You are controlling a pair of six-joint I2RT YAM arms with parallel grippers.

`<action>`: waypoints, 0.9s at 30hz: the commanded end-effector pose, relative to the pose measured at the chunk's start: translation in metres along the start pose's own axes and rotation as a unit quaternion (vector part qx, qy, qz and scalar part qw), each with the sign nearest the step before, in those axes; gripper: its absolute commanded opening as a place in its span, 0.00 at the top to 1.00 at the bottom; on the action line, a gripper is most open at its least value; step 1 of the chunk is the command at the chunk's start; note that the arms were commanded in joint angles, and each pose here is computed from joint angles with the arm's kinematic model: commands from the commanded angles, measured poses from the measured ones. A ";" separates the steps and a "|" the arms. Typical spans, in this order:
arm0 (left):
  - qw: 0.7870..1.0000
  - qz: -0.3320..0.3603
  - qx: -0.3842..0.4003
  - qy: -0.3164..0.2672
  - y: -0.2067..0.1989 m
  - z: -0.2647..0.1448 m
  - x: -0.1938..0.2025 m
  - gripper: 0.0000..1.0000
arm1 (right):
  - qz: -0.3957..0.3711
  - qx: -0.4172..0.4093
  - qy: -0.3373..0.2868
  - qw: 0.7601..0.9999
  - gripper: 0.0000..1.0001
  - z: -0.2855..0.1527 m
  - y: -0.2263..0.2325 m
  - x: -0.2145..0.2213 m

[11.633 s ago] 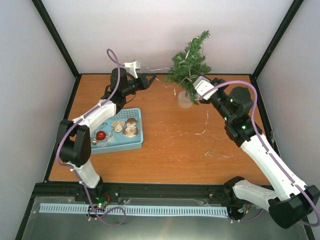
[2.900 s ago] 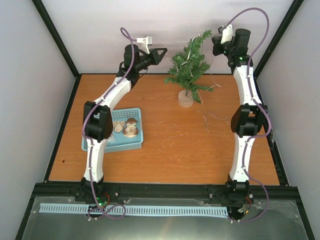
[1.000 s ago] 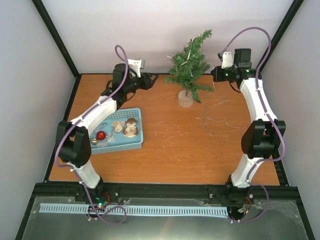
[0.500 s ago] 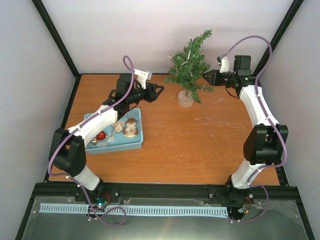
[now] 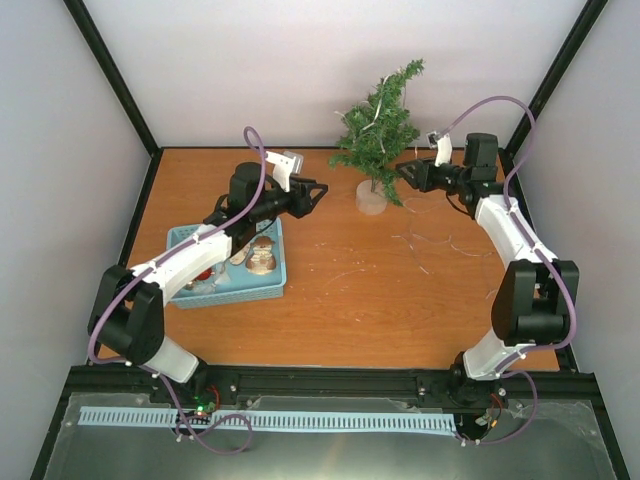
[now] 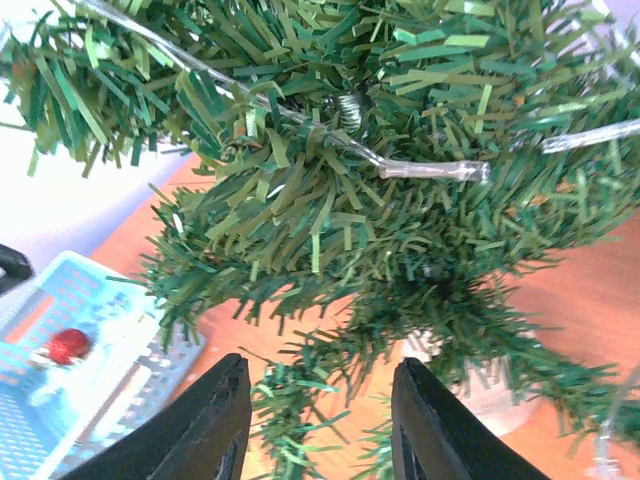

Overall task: Decorate the small christmas tree
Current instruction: Wrap the decoration item around the Christmas tree.

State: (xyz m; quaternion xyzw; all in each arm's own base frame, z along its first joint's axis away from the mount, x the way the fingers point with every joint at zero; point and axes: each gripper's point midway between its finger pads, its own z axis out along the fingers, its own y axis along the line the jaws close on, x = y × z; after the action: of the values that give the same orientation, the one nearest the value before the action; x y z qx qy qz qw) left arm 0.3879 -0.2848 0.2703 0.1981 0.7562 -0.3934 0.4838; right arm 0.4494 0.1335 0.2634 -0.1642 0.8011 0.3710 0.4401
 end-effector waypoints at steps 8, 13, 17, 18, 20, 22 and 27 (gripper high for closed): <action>0.998 0.060 0.017 -0.011 -0.028 -0.031 -0.015 0.54 | -0.266 0.153 -0.010 0.952 0.57 -0.043 -0.022 0.003; 0.996 0.087 0.011 -0.004 -0.035 -0.052 -0.011 0.52 | -0.311 0.204 0.074 0.925 0.56 -0.049 -0.066 0.040; 0.994 0.112 0.006 0.002 -0.046 -0.071 -0.018 0.49 | -0.233 0.233 0.103 0.938 0.56 -0.047 -0.092 0.048; 0.993 0.120 0.008 -0.002 -0.052 -0.077 -0.023 0.49 | -0.213 0.229 0.111 0.943 0.57 -0.045 -0.094 0.051; 0.991 0.130 0.015 -0.008 -0.061 -0.089 -0.029 0.49 | -0.192 0.226 0.136 0.945 0.61 -0.044 -0.097 0.066; 0.990 0.137 0.021 -0.020 -0.070 -0.102 -0.031 0.48 | -0.208 0.221 0.163 0.939 0.63 -0.044 -0.100 0.089; 0.989 0.138 0.003 -0.054 -0.070 -0.124 -0.026 0.46 | -0.228 0.208 0.245 0.919 0.63 -0.045 -0.114 0.139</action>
State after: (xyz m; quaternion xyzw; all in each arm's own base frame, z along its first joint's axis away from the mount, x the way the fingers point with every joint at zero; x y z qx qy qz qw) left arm 0.2931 -0.2379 0.3493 0.2815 0.7016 -0.3480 0.5545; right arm 0.4314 0.0420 0.1486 -0.2975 0.8703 0.0554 0.3885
